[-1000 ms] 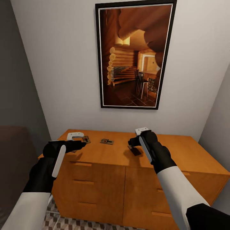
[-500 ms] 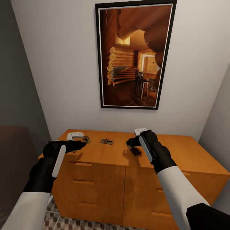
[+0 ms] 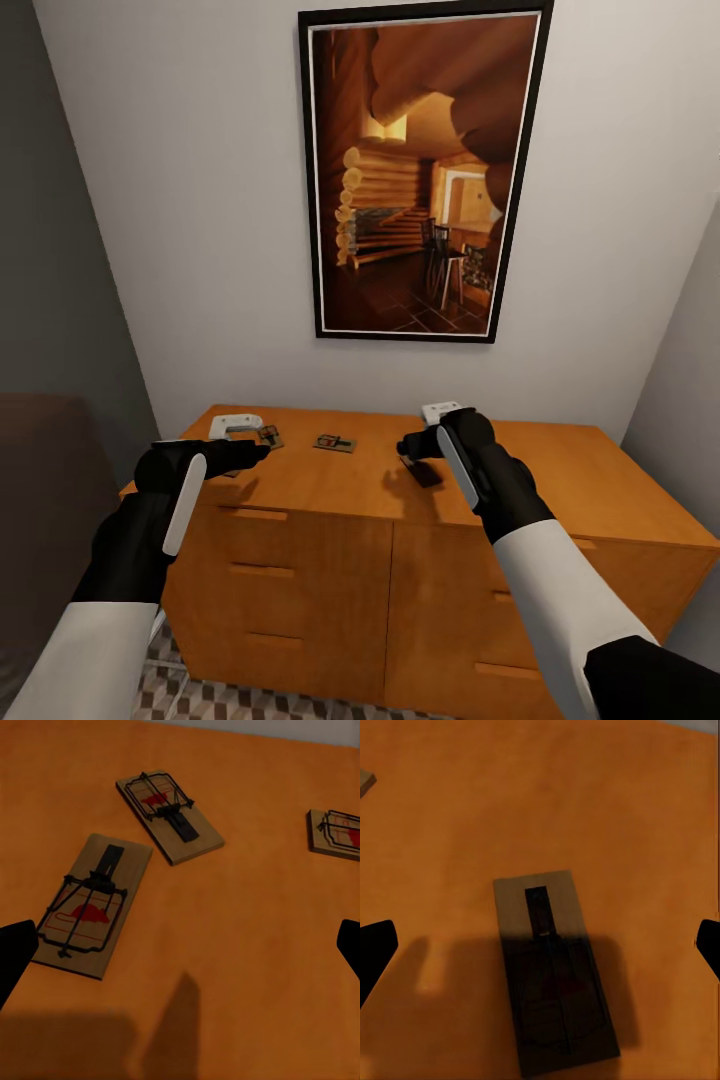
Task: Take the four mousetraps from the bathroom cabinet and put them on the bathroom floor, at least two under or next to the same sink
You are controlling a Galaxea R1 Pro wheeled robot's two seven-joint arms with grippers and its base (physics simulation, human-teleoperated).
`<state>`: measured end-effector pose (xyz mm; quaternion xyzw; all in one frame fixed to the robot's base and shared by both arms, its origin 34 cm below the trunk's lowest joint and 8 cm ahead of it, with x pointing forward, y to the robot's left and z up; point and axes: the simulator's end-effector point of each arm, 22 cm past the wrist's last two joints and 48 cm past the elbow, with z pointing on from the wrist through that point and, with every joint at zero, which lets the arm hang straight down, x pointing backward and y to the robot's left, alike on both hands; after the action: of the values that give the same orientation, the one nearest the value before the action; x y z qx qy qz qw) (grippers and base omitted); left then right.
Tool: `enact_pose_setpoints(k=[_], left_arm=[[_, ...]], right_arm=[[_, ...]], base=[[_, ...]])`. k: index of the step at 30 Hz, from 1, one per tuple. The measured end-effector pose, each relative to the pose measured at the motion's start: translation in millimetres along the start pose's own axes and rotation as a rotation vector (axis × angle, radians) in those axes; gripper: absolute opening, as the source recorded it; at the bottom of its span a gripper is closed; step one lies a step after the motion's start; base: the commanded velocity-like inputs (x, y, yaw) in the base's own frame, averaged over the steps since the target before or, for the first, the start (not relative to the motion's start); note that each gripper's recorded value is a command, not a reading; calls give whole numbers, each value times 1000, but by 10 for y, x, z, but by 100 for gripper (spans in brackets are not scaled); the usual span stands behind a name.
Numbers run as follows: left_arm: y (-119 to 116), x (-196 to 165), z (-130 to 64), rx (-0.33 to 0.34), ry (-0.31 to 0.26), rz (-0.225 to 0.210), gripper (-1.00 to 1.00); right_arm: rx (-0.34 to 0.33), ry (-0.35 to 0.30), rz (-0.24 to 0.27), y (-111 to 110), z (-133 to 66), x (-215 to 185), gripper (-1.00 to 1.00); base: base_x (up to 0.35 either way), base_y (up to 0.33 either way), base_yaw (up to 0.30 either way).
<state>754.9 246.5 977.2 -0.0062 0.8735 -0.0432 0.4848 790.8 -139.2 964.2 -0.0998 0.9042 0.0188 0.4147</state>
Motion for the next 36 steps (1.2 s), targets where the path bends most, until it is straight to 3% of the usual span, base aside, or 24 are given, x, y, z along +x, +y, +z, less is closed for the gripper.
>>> enact_pose_setpoints(k=[16, 36], left_arm=[[-8, -2, 3, 4, -2, -2, 100], [-9, -7, 4, 4, -4, -2, 100]], right_arm=[[63, 12, -1, -424, 12, 76, 100], [65, 11, -2, -455, 9, 77, 100]], base=[[0, 0, 0], [-9, 0, 0]])
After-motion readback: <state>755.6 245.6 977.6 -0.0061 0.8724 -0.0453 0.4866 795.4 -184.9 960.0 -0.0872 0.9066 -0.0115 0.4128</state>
